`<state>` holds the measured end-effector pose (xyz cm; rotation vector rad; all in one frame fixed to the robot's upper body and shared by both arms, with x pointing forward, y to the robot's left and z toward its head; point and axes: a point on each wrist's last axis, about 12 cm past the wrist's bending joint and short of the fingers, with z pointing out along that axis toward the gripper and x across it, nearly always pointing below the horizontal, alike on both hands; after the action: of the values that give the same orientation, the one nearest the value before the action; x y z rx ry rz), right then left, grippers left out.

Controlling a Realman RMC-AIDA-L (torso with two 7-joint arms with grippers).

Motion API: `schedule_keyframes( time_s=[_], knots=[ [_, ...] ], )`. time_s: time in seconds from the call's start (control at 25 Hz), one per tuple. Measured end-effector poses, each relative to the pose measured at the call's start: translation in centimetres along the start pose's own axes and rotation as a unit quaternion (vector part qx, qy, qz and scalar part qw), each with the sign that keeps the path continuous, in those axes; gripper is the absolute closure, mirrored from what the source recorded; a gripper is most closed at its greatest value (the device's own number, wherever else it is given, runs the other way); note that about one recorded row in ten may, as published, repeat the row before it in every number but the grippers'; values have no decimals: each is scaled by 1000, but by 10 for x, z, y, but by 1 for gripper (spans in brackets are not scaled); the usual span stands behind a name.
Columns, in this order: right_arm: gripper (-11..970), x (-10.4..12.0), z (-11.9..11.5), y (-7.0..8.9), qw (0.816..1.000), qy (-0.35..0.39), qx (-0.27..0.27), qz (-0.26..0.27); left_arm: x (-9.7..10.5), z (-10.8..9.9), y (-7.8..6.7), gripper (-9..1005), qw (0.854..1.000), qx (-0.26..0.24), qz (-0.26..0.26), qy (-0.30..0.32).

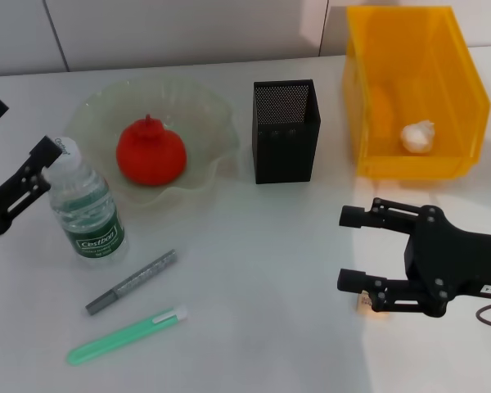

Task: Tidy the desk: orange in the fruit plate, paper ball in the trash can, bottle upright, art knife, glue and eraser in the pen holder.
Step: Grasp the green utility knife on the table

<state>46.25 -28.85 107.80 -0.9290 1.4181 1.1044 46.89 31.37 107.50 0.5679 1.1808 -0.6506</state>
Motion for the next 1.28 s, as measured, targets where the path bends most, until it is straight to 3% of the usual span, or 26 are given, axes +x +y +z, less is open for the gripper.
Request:
schedule_keyframes(
  time_s=[0.12, 0.24, 0.36, 0.56, 0.72, 0.92, 1.08, 1.28],
  knots=[
    [183, -1, -2, -1, 1000, 0, 4, -3, -9, -7, -12, 184, 999, 44, -3, -30],
    [183, -3, -6, -2, 1000, 8, 4, -7, -13, -3, -21, 183, 993, 118, -22, -20],
    [183, -5, -12, -4, 1000, 21, -1, -11, -15, 7, -28, 183, 982, 183, -47, 27],
    [184, -5, -22, -3, 997, 70, -27, -12, -19, 27, -34, 184, 963, 228, -75, 122],
    [184, -5, -27, -1, 996, 89, -26, -11, -28, 44, -43, 184, 944, 245, -58, 214],
    [184, -1, -33, -1, 993, 113, -26, 2, -48, 63, -53, 184, 907, 255, -34, 335],
    [184, 1, -34, 0, 991, 127, -31, 5, -67, 83, -59, 184, 866, 250, -4, 432],
    [185, 3, -34, 1, 991, 128, -32, 8, -79, 110, -65, 184, 822, 282, -22, 495]
  ],
)
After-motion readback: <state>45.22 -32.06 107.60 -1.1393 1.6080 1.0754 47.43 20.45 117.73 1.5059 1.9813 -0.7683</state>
